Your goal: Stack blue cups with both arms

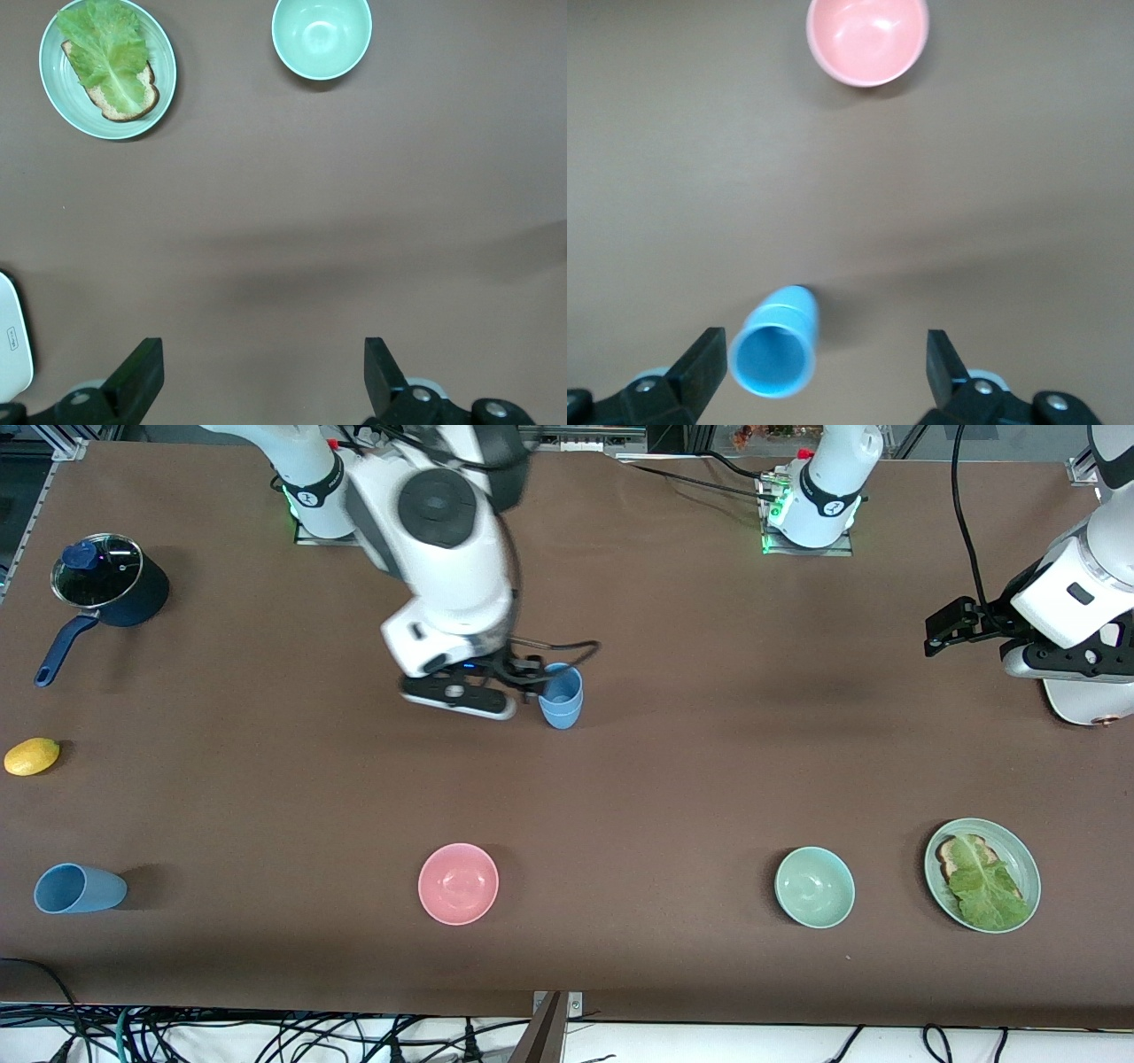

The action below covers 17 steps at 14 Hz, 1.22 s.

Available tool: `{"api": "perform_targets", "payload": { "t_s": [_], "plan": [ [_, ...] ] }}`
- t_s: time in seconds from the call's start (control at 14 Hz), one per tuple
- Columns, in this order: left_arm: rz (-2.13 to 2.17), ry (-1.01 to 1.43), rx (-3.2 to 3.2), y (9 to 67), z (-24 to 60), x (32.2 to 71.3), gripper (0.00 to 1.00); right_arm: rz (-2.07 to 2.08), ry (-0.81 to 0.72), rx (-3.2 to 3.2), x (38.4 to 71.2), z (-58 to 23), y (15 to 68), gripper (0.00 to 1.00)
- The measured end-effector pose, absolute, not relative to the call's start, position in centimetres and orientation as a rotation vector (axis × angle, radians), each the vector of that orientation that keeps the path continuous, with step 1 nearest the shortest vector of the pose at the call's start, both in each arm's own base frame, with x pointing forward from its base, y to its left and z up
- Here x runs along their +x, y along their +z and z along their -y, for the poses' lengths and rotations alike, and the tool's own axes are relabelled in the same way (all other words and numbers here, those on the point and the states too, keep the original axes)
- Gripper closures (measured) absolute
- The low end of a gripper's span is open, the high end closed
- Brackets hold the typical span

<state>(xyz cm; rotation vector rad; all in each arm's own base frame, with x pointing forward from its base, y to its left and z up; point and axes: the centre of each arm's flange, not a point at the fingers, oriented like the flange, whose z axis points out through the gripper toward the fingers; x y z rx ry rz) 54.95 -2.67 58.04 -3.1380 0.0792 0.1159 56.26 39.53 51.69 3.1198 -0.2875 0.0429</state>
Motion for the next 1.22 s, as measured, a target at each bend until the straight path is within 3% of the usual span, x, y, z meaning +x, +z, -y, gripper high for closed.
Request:
{"api": "perform_targets", "payload": {
  "t_s": [0.36,0.86,1.22],
  "plan": [
    [-0.079,0.116,-3.138,58.0,2.7,55.0,0.00,0.105,-0.069,3.127,57.7,-23.8,59.2,0.00],
    [-0.079,0.116,-3.138,58.0,2.7,55.0,0.00,-0.070,-0.132,3.155,57.8,-7.7,61.7,0.00],
    [-0.079,0.116,-3.138,58.0,2.7,55.0,0.00,-0.105,-0.124,3.162,55.8,-5.9,64.0,0.00]
  ]
}}
